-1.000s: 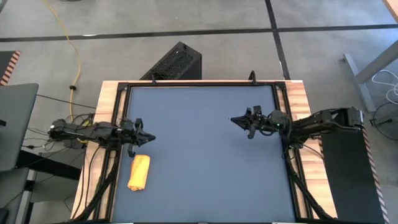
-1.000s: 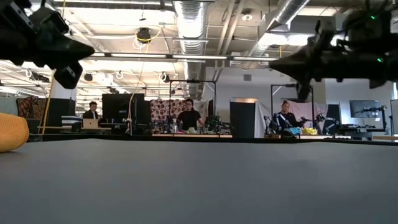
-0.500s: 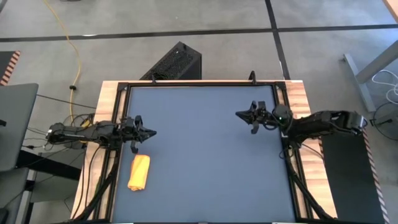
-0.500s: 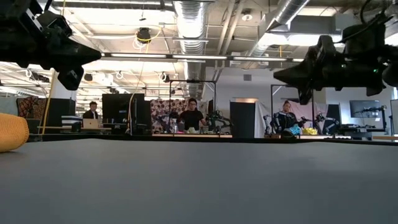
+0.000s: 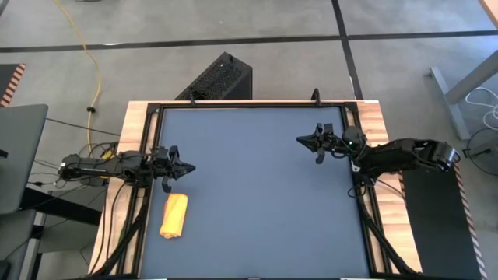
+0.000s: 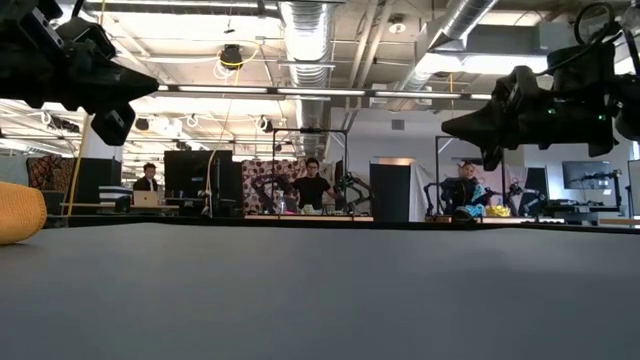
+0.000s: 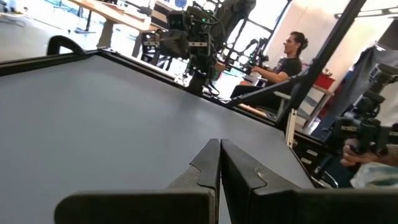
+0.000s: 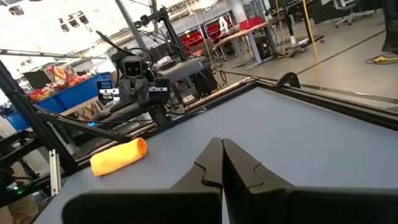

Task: Roll towel
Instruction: Return to Home Position

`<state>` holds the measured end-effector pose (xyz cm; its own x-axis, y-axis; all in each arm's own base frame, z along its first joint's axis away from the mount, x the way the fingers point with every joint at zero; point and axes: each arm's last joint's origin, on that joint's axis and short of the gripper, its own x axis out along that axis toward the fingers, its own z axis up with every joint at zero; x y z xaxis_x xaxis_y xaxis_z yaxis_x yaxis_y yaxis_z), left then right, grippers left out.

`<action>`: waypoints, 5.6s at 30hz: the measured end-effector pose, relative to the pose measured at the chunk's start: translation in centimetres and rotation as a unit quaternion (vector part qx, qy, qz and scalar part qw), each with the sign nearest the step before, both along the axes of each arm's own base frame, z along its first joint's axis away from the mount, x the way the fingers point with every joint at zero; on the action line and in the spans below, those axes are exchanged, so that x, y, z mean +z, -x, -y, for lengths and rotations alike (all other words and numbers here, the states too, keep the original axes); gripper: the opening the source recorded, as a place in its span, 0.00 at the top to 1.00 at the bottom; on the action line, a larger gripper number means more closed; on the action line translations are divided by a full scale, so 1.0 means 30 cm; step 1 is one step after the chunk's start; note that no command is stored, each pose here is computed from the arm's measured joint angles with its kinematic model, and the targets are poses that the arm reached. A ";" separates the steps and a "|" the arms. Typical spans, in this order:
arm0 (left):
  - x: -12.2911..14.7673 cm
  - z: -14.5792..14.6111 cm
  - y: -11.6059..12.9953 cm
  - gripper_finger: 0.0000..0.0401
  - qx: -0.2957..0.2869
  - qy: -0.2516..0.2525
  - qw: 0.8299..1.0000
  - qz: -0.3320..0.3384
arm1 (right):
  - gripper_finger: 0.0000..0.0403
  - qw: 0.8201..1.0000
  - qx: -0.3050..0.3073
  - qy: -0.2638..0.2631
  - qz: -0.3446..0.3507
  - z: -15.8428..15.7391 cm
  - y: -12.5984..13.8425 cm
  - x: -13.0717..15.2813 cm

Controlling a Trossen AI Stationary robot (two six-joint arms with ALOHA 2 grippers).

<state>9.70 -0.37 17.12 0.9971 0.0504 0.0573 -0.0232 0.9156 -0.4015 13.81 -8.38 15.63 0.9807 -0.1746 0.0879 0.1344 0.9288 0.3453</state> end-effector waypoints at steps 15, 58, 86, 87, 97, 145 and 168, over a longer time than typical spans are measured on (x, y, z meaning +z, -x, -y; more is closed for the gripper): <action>-0.007 0.007 -0.001 1.00 -0.036 0.009 0.999 -0.009 | 0.95 1.000 0.000 0.008 -0.030 -0.031 -0.021 -0.020; -0.004 0.012 0.004 1.00 -0.059 0.000 0.998 -0.034 | 0.94 0.984 -0.031 -0.027 -0.172 -0.221 0.092 -0.029; -0.004 0.012 0.004 1.00 -0.060 0.000 0.998 -0.034 | 0.94 0.980 -0.020 0.076 -0.183 -0.216 0.099 -0.022; -0.004 0.012 0.004 1.00 -0.059 0.000 0.998 -0.034 | 0.94 0.980 -0.019 0.076 -0.183 -0.216 0.099 -0.023; -0.004 0.012 0.004 1.00 -0.059 0.000 0.998 -0.034 | 0.94 0.980 -0.019 0.076 -0.183 -0.216 0.099 -0.024; -0.003 0.012 0.004 1.00 -0.060 0.000 0.998 -0.034 | 0.94 0.980 -0.020 0.076 -0.184 -0.216 0.099 -0.025; -0.003 0.012 0.004 1.00 -0.060 0.000 0.998 -0.034 | 0.94 0.980 -0.020 0.076 -0.184 -0.216 0.099 -0.025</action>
<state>9.59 -0.74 17.01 0.9976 -0.0690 -0.0105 0.0589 0.9132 -0.4033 10.84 -1.90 14.88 0.9436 -0.2249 -0.2428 0.2605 0.9572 0.1257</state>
